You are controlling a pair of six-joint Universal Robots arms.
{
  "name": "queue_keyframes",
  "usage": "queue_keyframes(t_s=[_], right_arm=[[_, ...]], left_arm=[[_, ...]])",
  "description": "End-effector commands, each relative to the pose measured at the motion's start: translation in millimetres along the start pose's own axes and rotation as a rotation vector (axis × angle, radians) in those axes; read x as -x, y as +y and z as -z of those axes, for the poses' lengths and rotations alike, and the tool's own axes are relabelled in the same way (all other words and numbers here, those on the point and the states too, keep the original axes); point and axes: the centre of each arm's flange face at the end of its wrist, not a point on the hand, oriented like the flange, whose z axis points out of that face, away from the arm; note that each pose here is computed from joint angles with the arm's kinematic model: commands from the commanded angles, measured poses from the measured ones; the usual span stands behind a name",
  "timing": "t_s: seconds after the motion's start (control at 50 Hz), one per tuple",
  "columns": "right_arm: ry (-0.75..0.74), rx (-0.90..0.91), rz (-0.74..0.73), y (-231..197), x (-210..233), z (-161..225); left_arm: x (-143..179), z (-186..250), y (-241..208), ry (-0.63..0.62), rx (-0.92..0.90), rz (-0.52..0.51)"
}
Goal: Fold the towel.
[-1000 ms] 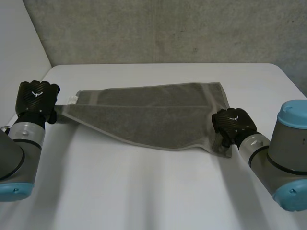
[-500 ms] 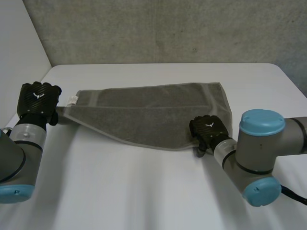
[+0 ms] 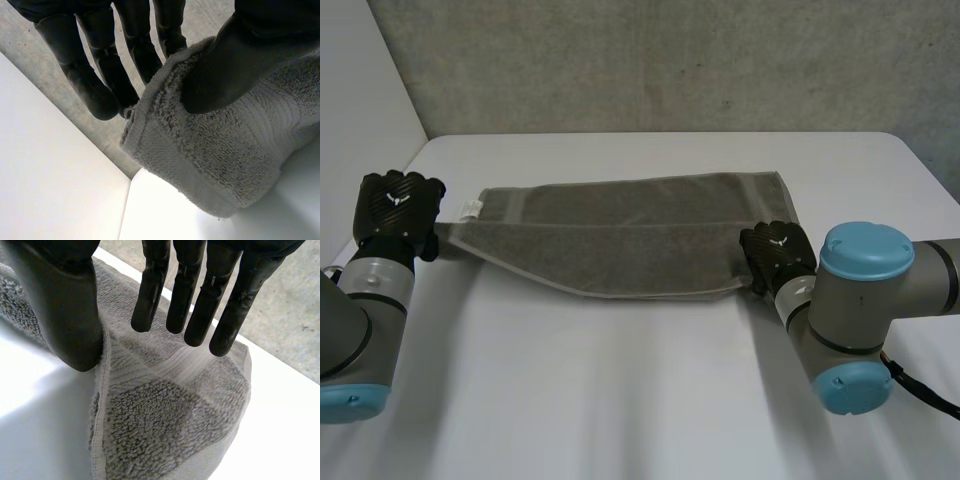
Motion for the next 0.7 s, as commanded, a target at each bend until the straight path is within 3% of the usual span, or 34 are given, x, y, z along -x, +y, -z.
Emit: queue_keyframes(t_s=[0.02, 0.14, 0.32, 0.56, 0.7], right_arm=[[0.003, 0.003, 0.032, -6.1, -2.0, 3.4], [-0.006, 0.036, 0.092, -4.8, -4.4, 7.3], [0.003, 0.089, 0.101, -6.8, -43.9, 3.9], [-0.007, -0.072, 0.107, -120.2, -96.5, 61.0], [-0.022, 0.006, 0.258, -134.9, -120.7, 93.3]], left_arm=[[1.0, 0.5, -1.8, -0.003, -0.004, 0.000], [2.6, 1.1, -4.1, -0.008, -0.010, 0.000], [2.2, 7.1, -12.6, 0.001, -0.024, 0.000], [17.2, 37.0, -79.4, 0.005, -0.150, -0.003], [18.3, 64.6, -88.3, 0.088, -0.092, -0.009]])
